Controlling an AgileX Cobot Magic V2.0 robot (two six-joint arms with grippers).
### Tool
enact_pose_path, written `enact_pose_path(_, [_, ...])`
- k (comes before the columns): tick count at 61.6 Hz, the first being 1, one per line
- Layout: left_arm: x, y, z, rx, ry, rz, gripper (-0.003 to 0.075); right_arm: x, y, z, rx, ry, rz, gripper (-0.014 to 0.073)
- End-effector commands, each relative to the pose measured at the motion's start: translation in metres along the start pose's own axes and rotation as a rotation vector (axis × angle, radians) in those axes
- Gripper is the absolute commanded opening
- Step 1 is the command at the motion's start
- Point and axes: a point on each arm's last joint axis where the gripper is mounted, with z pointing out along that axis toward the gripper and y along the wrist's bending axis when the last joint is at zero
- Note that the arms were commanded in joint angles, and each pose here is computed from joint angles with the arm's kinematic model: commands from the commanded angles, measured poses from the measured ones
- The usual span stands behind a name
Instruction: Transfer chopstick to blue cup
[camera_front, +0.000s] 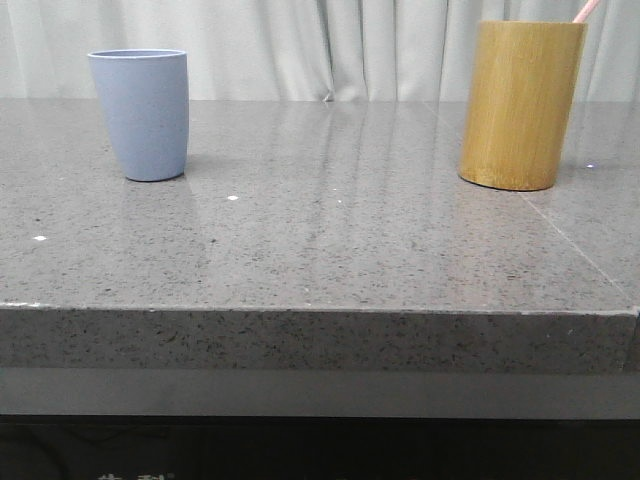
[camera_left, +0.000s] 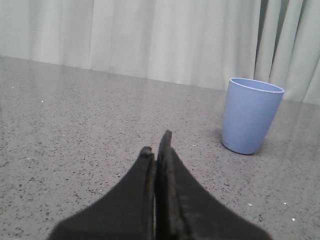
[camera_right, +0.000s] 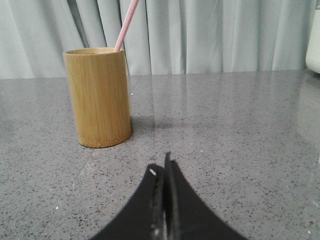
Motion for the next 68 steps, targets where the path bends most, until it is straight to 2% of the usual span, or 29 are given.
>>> enact_pose_path(1, [-0.005, 0.000, -0.002, 0.004, -0.095, -0.015, -0.0019, -0.009, 0.001, -0.002, -0.004, -0.103, 0.004, -0.0066])
enact_pose_path(40, [-0.005, 0.000, -0.002, 0.004, -0.095, -0.015, -0.0019, -0.011, 0.001, -0.002, -0.005, -0.118, 0.004, -0.0066])
enact_pose_path(48, [-0.010, 0.000, -0.002, 0.006, -0.150, -0.015, -0.0019, -0.012, 0.001, -0.003, -0.006, -0.128, 0.004, -0.0066])
enact_pose_path(55, [-0.024, -0.002, -0.005, 0.012, -0.200, -0.015, -0.0019, -0.024, 0.002, -0.004, -0.010, -0.163, 0.004, -0.0066])
enact_pose_path(68, [-0.087, -0.010, -0.021, 0.034, -0.308, -0.014, -0.0019, -0.077, 0.008, -0.018, -0.021, -0.243, 0.001, -0.0066])
